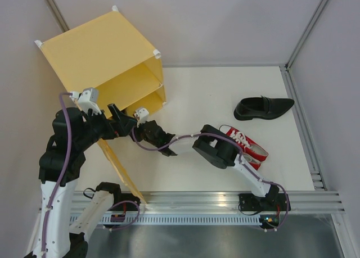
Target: Place and organize the shoes in the shoe cabinet
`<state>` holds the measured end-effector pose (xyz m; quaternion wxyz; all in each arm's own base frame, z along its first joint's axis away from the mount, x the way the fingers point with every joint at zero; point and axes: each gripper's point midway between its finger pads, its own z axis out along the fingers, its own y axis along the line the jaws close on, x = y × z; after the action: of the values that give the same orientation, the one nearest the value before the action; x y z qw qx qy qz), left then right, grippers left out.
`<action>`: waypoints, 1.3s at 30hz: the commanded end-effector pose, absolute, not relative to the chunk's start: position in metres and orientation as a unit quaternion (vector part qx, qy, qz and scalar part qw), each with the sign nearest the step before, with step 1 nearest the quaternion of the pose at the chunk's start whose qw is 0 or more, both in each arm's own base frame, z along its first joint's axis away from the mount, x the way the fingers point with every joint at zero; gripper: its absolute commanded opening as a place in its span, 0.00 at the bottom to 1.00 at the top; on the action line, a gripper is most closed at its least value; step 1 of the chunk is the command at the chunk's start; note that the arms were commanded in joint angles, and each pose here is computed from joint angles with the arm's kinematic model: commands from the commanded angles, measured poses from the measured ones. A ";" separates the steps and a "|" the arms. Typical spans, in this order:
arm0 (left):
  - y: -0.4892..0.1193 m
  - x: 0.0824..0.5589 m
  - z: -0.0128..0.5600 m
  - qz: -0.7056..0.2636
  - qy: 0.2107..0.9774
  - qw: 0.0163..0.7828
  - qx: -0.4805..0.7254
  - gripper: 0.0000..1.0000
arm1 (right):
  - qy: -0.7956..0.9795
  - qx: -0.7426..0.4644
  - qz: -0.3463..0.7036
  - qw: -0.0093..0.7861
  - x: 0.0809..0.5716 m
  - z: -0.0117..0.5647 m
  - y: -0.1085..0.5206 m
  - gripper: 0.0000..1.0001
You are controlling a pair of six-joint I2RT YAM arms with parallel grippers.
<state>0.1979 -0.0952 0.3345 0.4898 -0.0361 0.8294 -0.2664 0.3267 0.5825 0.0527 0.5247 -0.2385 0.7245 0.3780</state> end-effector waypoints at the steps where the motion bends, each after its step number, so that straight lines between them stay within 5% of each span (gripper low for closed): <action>1: -0.090 0.200 0.334 -0.254 0.827 0.500 -0.040 1.00 | 0.714 -0.190 0.368 0.564 0.373 0.089 0.559 0.34; 14: -0.089 0.201 0.332 -0.251 0.828 0.499 -0.041 1.00 | 0.728 -0.159 0.355 0.565 0.397 0.088 0.539 0.38; 28: -0.091 0.201 0.332 -0.256 0.827 0.499 -0.041 1.00 | 0.710 -0.195 0.401 0.546 0.350 0.080 0.565 0.91; 39: -0.091 0.203 0.333 -0.255 0.827 0.500 -0.041 1.00 | 0.719 -0.163 0.337 0.586 0.372 0.072 0.573 0.98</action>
<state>0.1999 -0.0954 0.3357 0.4969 -0.0346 0.8249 -0.2674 0.3524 0.5741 0.0709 0.5597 -0.1848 0.7210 0.3643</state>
